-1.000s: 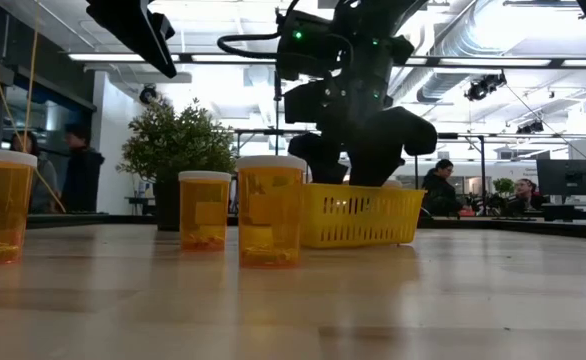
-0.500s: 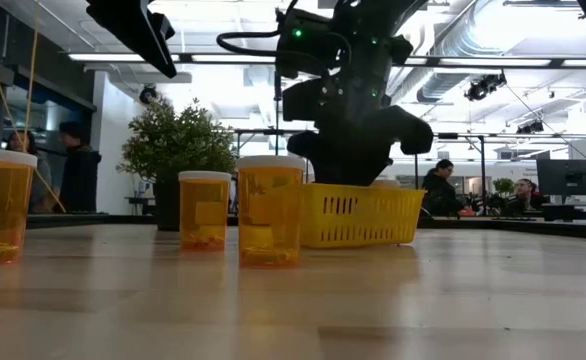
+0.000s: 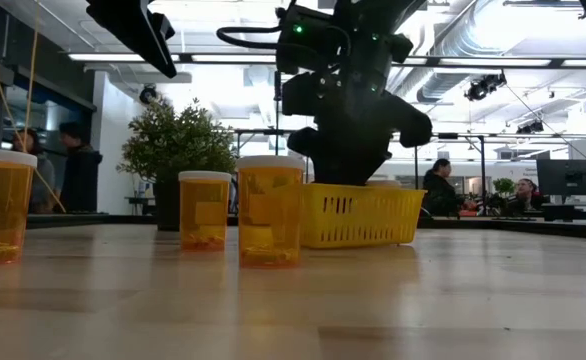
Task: Pick and place pill bottles into a basket
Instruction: Adjust the orange pill bottles
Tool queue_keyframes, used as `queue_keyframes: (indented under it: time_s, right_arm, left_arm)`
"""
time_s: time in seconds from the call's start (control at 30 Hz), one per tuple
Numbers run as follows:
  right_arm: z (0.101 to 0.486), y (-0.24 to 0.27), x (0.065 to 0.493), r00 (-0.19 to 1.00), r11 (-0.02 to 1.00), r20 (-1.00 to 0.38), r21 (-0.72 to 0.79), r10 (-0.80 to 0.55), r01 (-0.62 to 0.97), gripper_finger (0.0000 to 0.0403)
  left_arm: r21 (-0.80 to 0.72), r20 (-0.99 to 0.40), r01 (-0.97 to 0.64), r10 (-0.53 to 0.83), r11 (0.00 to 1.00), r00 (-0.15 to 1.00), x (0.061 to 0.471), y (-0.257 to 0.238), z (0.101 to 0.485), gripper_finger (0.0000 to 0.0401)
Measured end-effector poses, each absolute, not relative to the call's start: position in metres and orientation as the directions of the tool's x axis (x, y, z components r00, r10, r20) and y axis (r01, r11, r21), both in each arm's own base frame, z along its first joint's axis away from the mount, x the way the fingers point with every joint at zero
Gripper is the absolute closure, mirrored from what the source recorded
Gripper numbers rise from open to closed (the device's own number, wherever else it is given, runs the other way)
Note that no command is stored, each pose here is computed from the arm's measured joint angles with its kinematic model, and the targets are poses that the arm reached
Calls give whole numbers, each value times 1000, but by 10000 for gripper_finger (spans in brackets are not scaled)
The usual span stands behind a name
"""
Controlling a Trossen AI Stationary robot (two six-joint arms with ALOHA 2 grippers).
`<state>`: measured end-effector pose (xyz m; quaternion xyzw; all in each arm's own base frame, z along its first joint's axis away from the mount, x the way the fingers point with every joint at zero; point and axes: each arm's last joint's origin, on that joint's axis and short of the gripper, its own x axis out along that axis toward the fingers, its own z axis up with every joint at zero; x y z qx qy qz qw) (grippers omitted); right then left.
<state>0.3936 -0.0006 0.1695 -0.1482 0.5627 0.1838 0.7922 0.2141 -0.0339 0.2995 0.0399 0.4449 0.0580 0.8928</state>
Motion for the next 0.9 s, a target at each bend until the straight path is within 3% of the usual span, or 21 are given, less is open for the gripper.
queue_keyframes:
  time_s: [0.13,0.47,0.63,0.9]
  right_arm:
    - [169,1,393,293,875,-945,-16,145,-485,240]
    - [166,2,395,305,864,-950,-99,66,-494,115]
    - [158,4,396,283,842,-955,-80,88,-533,111]
    - [145,4,398,248,843,-967,-90,53,-531,146]
  left_arm:
    - [123,-790,-68,139,990,597,214,-34,299,217]
    - [123,-790,-68,139,990,597,214,-34,299,217]
    - [124,-790,-69,140,990,597,214,-34,299,217]
    - [124,-789,-70,141,990,599,214,-34,300,217]
